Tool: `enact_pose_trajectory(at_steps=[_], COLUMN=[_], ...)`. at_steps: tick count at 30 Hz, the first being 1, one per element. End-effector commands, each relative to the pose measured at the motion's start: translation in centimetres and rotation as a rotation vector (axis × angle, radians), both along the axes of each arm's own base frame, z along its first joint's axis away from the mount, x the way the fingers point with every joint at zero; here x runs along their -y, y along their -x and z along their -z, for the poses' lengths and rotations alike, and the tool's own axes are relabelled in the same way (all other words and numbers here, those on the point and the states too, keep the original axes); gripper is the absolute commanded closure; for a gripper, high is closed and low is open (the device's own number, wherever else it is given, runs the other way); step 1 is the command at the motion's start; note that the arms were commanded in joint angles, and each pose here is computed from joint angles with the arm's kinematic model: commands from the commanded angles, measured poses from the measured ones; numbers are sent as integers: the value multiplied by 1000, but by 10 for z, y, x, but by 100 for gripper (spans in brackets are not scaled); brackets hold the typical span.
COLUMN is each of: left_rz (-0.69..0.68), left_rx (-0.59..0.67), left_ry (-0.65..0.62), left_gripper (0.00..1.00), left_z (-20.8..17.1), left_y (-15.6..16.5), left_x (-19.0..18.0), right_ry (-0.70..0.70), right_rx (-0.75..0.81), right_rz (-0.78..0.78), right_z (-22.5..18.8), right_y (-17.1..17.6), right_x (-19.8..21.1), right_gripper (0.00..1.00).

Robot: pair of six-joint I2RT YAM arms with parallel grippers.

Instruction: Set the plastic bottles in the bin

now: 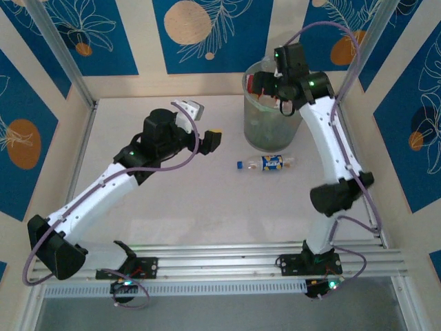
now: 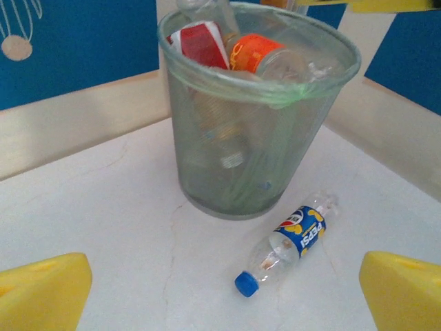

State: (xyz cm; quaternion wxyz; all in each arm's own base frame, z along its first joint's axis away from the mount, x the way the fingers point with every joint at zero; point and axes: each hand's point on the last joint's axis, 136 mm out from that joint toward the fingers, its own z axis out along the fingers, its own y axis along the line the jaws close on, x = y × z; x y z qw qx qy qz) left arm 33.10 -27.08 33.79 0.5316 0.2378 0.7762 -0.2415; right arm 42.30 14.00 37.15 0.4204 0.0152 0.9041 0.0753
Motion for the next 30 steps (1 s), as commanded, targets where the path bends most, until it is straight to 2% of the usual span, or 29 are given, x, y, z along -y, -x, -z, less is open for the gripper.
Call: enact_pose_trajectory(at_steps=[1,5,11,14,17,30], left_rz=[-106,-290,-530,-581,-598,-617], left_rx=[9,-14,-48,-53,-54,-52], left_ry=[34,67,164,191,199,204], left_gripper=[0,0,0,1,0,1], left_z=[-5,0,9,12,10,7], left_y=[-5,-12,-9,-8,-6,-4], left_x=[-17,-53,-114,-129,-136,-148], right_ry=[42,115,370,608,757,932], right_rx=[33,25,-148,-213,-250,-337], right_rz=[-64,-211,-467,-527,-591,-860], right_z=[4,33,114,156,183,248], right_y=[35,85,137,135,125,96], right_x=[-7,-21,-31,-25,-26,-33], right_gripper=[7,0,1,1,1,1])
